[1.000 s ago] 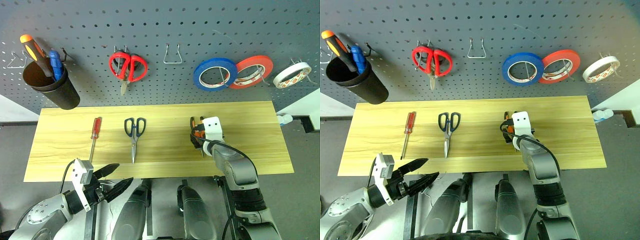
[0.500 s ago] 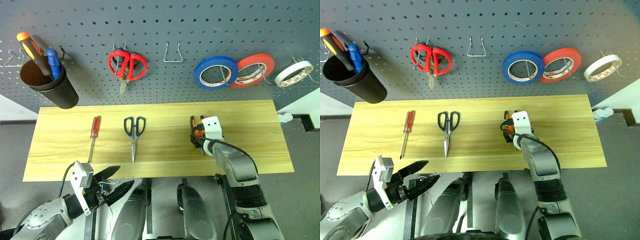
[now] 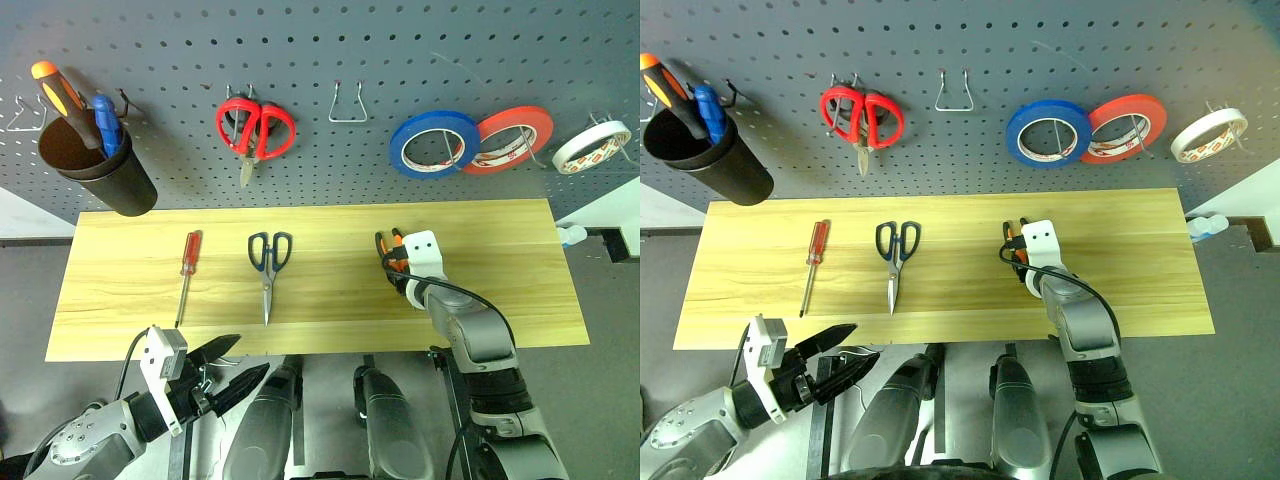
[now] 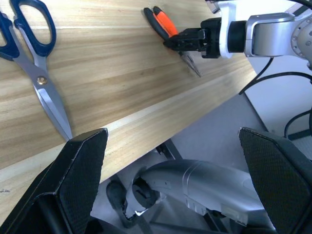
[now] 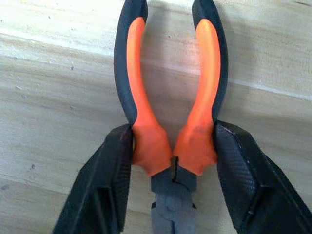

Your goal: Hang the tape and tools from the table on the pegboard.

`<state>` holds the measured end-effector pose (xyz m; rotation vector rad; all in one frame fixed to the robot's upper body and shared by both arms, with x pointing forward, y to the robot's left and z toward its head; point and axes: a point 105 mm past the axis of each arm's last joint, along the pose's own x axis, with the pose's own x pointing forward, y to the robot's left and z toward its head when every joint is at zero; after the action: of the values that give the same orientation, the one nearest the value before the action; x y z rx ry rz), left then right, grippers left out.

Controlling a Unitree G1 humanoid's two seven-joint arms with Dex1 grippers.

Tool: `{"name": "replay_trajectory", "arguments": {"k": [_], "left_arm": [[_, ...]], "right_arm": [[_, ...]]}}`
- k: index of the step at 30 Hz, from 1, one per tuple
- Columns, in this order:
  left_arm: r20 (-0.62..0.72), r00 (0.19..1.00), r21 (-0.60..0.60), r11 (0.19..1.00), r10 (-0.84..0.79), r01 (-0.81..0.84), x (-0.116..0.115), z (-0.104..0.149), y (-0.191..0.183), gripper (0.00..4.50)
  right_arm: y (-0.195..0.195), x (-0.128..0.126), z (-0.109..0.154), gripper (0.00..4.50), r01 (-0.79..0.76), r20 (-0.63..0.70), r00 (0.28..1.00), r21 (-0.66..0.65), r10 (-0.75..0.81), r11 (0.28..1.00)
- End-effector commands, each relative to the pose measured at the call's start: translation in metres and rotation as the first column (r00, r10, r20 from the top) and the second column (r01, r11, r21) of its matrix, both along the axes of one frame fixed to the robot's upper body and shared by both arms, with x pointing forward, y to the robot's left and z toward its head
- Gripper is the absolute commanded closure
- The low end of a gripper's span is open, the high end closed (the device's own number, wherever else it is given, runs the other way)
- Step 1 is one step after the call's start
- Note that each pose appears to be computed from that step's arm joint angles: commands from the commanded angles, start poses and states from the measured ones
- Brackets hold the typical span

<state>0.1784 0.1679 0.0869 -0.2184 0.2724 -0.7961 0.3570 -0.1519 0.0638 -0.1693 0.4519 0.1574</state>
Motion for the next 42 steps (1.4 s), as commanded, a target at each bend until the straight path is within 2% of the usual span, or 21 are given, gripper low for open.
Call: {"name": "replay_trajectory", "arguments": {"k": [1, 10, 23, 35, 42], "left_arm": [[0.014, 1.0, -0.02, 1.0, -0.006, 0.006, -0.004, 0.006, -0.003, 0.0], [0.015, 1.0, -0.02, 1.0, -0.006, 0.007, -0.002, 0.005, -0.003, 0.0], [0.032, 0.999, -0.027, 0.999, -0.03, 0.03, 0.01, 0.002, -0.006, 0.0], [0.052, 0.997, -0.028, 0.998, -0.057, 0.059, 0.021, 0.005, -0.003, 0.0], [0.097, 0.994, -0.043, 0.997, -0.055, 0.06, 0.029, 0.011, 0.0, 0.0]], "right_arm": [[-0.004, -0.004, -0.005, 2.4, 0.006, -0.011, 1.0, -0.019, -0.007, 1.0], [0.0, -0.004, -0.004, 2.4, -0.019, -0.004, 1.0, -0.021, 0.019, 1.0], [0.008, -0.019, 0.028, 2.4, -0.125, 0.093, 0.988, 0.02, 0.123, 0.992], [0.022, -0.06, 0.061, 2.4, -0.287, 0.178, 0.947, 0.094, 0.268, 0.953], [0.034, -0.084, 0.085, 2.4, -0.39, 0.283, 0.899, 0.176, 0.333, 0.904]]}}
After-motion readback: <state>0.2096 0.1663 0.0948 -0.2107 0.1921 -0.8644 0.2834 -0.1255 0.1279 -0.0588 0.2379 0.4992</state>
